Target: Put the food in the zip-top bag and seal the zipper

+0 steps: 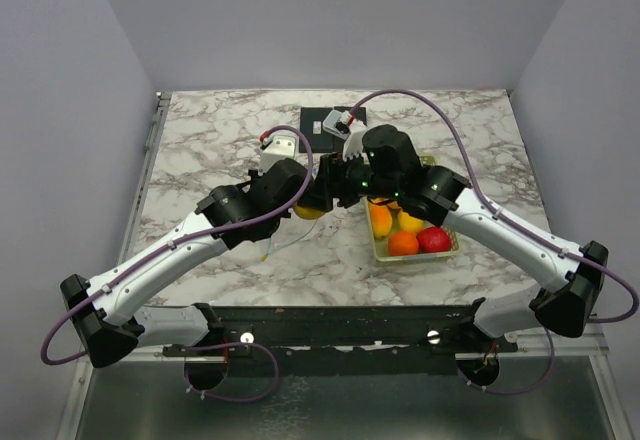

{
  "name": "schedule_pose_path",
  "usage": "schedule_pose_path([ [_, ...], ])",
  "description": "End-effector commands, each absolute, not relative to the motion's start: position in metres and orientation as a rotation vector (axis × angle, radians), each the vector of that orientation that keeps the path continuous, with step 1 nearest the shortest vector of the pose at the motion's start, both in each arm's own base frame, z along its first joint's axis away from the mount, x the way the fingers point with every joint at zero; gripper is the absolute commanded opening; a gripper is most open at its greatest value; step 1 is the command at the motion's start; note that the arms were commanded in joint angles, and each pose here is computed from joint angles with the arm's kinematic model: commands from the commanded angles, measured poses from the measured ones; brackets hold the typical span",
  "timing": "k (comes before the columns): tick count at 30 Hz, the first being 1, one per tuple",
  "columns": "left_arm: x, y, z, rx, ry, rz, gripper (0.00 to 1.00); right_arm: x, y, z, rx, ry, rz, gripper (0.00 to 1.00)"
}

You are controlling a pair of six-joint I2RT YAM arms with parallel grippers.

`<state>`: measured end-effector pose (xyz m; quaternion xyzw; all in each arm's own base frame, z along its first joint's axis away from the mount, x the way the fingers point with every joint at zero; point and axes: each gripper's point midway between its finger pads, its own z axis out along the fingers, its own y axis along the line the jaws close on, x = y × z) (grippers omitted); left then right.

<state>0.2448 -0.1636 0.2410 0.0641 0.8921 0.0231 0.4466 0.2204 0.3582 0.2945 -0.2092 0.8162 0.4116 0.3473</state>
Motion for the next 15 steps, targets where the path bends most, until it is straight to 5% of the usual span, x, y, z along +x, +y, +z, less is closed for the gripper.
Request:
schedule_pose_path([
  [1, 0.245, -0.171, 0.256, 0.149, 2.189, -0.028, 0.0, 0.228, 0.368, 0.293, -0.52, 2.106, 1.019, 0.23],
  [15, 0.243, -0.181, 0.267, 0.151, 2.182, -0.109, 0.0, 0.24, 0.358, 0.209, -0.489, 2.297, 0.6, 0.31],
])
